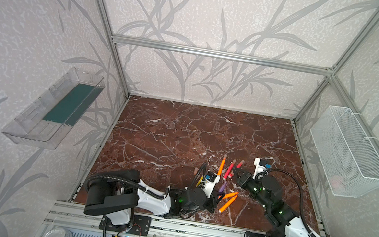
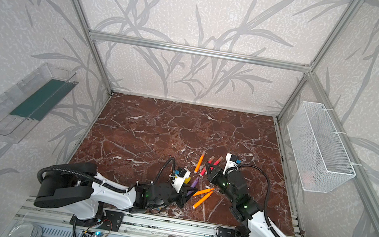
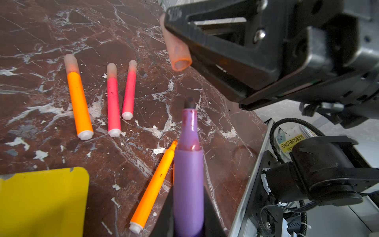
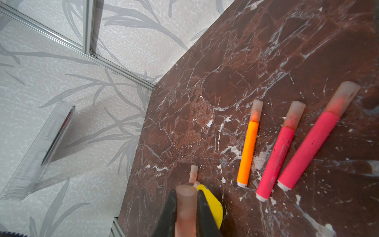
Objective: Insert the pens into the pen caps
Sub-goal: 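Bring the held cap over the purple marker tip with the right gripper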
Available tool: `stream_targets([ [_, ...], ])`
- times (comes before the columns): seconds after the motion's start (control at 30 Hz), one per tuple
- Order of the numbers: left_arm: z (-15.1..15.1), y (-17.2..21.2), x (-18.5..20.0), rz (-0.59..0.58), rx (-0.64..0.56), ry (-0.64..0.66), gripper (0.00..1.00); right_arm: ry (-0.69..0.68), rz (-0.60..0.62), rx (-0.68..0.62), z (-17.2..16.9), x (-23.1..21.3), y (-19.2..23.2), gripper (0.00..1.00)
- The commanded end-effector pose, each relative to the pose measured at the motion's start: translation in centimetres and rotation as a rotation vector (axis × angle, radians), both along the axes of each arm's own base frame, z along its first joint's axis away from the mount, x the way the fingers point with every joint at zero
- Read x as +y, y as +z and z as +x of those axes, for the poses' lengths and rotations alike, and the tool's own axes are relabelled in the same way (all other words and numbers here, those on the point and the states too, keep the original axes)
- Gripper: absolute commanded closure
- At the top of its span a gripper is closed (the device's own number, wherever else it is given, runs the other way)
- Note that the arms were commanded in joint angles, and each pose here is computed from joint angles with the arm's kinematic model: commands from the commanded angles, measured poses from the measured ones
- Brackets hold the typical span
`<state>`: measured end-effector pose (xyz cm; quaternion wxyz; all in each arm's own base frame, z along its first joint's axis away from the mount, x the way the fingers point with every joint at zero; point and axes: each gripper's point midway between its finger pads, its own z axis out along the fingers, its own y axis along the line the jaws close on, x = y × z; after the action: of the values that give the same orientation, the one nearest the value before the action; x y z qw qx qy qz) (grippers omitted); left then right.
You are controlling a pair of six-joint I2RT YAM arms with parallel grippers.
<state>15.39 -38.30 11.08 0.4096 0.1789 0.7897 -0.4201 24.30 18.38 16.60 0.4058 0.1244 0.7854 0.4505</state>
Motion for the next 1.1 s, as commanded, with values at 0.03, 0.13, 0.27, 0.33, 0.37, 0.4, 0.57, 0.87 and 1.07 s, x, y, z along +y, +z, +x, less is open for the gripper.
stream_targets([
  [0.03,0.8,1.0,-0.6,-0.026,-0.012,0.034,1.00,0.008,0.044,-0.028,-0.3,0.1,1.0,1.00],
  [0.13,0.8,1.0,-0.9,-0.025,-0.013,0.032,1.00,0.028,0.071,-0.027,-0.6,0.3,1.1,1.00],
  [0.27,0.9,1.5,-1.2,-0.033,-0.013,0.024,1.00,0.040,0.087,-0.016,-0.8,0.6,0.7,1.00],
  [0.33,1.0,1.6,-1.3,-0.037,-0.012,0.024,1.00,0.045,0.093,-0.014,-0.9,0.7,0.7,1.00],
  [0.37,1.1,1.6,-1.3,-0.038,-0.011,0.029,1.00,0.049,0.095,-0.015,-1.0,0.8,0.7,1.00],
  [0.4,1.1,1.5,-1.2,-0.037,-0.012,0.033,1.00,0.051,0.098,-0.015,-1.0,0.8,0.7,1.00],
  [0.57,1.3,0.9,-1.3,-0.032,0.002,0.032,1.00,0.051,0.100,-0.023,-1.1,0.8,0.9,1.00],
  [0.87,1.7,0.8,-1.6,-0.058,0.022,0.026,1.00,0.071,0.110,-0.027,-1.6,1.1,1.1,1.00],
  [1.07,2.0,0.8,-1.4,-0.098,0.047,0.018,1.00,0.064,0.098,-0.032,-1.8,1.3,0.8,1.00],
])
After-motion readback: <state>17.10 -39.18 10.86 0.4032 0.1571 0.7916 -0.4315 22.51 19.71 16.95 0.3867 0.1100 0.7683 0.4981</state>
